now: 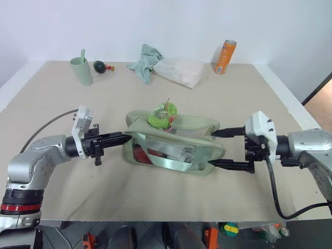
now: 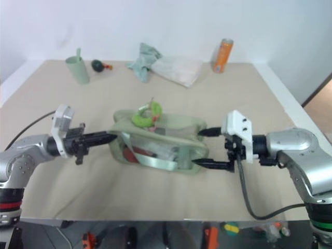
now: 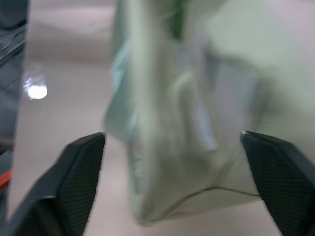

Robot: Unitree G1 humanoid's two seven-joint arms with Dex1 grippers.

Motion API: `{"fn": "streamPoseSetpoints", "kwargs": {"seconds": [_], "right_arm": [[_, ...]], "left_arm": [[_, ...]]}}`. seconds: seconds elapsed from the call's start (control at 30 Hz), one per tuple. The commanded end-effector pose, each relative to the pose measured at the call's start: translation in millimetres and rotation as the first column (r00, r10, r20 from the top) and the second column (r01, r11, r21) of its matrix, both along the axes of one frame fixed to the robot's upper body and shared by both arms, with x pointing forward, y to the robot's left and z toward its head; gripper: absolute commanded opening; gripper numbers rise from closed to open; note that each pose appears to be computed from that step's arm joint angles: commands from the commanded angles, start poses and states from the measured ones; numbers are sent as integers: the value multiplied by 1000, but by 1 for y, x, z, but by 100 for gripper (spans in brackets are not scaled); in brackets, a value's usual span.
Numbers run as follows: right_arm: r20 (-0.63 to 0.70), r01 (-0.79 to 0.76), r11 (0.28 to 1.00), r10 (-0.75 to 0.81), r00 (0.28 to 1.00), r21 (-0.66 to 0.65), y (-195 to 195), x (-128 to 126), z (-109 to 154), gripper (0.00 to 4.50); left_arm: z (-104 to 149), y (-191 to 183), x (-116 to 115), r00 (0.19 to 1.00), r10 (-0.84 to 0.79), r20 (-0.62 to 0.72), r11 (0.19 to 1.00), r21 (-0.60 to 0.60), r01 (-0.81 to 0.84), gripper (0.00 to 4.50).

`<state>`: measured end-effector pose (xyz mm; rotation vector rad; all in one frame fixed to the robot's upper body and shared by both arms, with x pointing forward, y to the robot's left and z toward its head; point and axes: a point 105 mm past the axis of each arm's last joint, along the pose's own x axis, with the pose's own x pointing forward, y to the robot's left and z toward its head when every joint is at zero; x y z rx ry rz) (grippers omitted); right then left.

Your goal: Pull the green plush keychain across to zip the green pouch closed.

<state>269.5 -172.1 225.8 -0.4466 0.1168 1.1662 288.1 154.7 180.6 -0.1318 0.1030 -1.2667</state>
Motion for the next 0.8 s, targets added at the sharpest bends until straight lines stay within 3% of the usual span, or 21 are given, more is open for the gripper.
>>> {"fn": "streamPoseSetpoints", "kwargs": {"seconds": [0.03,0.17,0.27,0.37,0.53,0.63,0.8], "right_arm": [[144,-82,987,62,988,139,3,-14,63,445],[152,-197,957,167,974,211,23,-24,77,445],[210,-198,962,158,965,188,42,-12,73,445],[303,-179,981,150,941,72,60,4,65,445],[523,-160,972,228,821,-173,82,24,60,445],[578,-177,956,283,765,-234,88,26,62,445],[557,-236,943,329,763,-234,93,24,60,445]], "left_arm": [[-5,-8,-8,999,-39,8,999,32,38,0],[-7,-10,-8,999,-38,6,999,33,38,0],[-7,-11,-8,999,-38,3,999,30,38,0],[-7,-11,-9,999,-39,2,999,30,39,0],[-6,-10,-9,999,-32,2,999,21,32,0],[-5,-10,-9,1000,-23,6,1000,15,22,0],[-4,-9,-10,1000,-7,9,1000,7,7,0]]}}
